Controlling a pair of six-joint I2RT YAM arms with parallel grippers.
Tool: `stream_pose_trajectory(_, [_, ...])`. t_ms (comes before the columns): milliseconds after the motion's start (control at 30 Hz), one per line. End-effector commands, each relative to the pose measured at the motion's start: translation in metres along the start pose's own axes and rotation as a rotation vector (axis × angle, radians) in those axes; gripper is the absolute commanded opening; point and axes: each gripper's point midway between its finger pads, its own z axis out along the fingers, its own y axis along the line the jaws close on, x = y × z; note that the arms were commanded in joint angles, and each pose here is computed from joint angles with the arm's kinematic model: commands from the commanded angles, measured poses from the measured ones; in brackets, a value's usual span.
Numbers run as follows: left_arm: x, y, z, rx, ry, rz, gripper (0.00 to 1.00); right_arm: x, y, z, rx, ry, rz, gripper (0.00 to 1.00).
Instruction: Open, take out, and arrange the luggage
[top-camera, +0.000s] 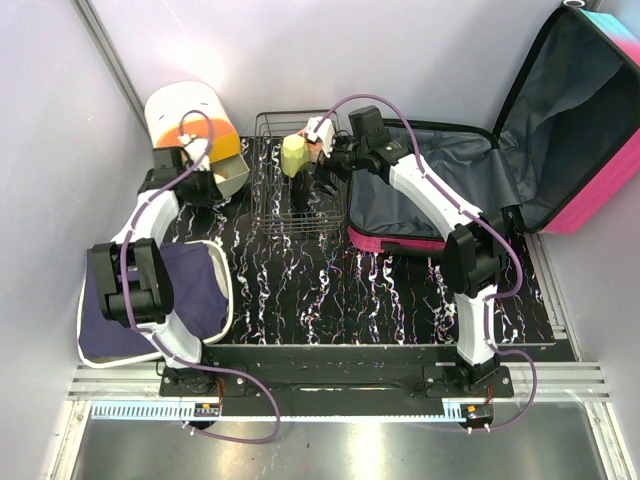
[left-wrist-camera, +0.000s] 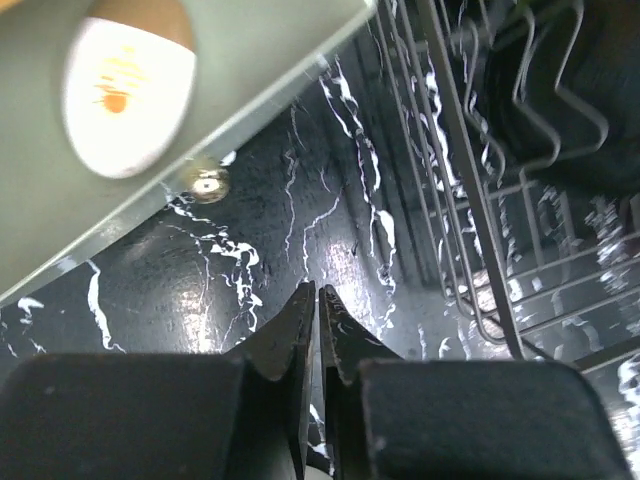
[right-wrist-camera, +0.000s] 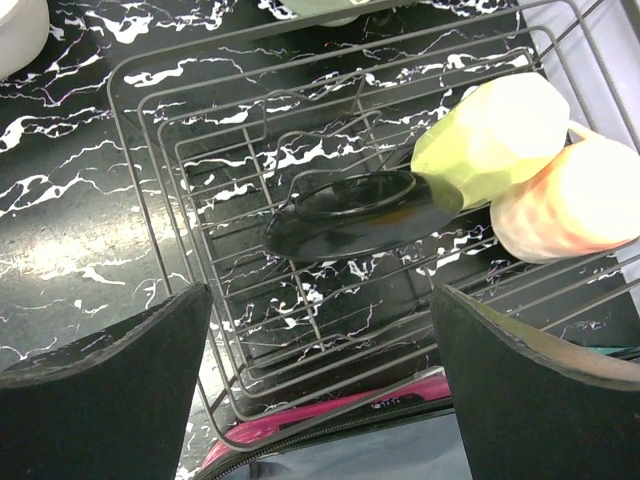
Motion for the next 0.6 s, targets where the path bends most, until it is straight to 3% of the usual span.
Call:
stream_pose_trajectory(0, [-0.007, 0.015, 0.013, -0.138, 0.074, 0.402, 0.08, -0.017, -0.007, -0.019, 0.042, -0.03, -0.03, 0.99])
stream_pose_trajectory(100, [-0.015, 0.024, 0.032, -0.207, 0.115, 0.524, 0.06, -0.015, -0.006, -0.019, 0.044, -0.027, -0.026, 0.99])
stream_pose_trajectory(267, [-0.021, 0.048, 0.065, -0.289, 0.158, 0.61, 0.04, -0.014, -0.007, -0.021, 0.057, -0.022, -0.022, 0.99])
stream_pose_trajectory(467, [-0.041, 0.084, 0.086, -0.425, 0.146, 0.791, 0.02, -0.01, -0.012, -0.021, 0.07, -0.012, -0.016, 0.99])
stream_pose_trajectory(567, [-0.058, 0.09, 0.09, -0.465, 0.08, 0.855, 0.01, -0.008, -0.014, -0.021, 0.076, -0.009, -0.01, 0.99])
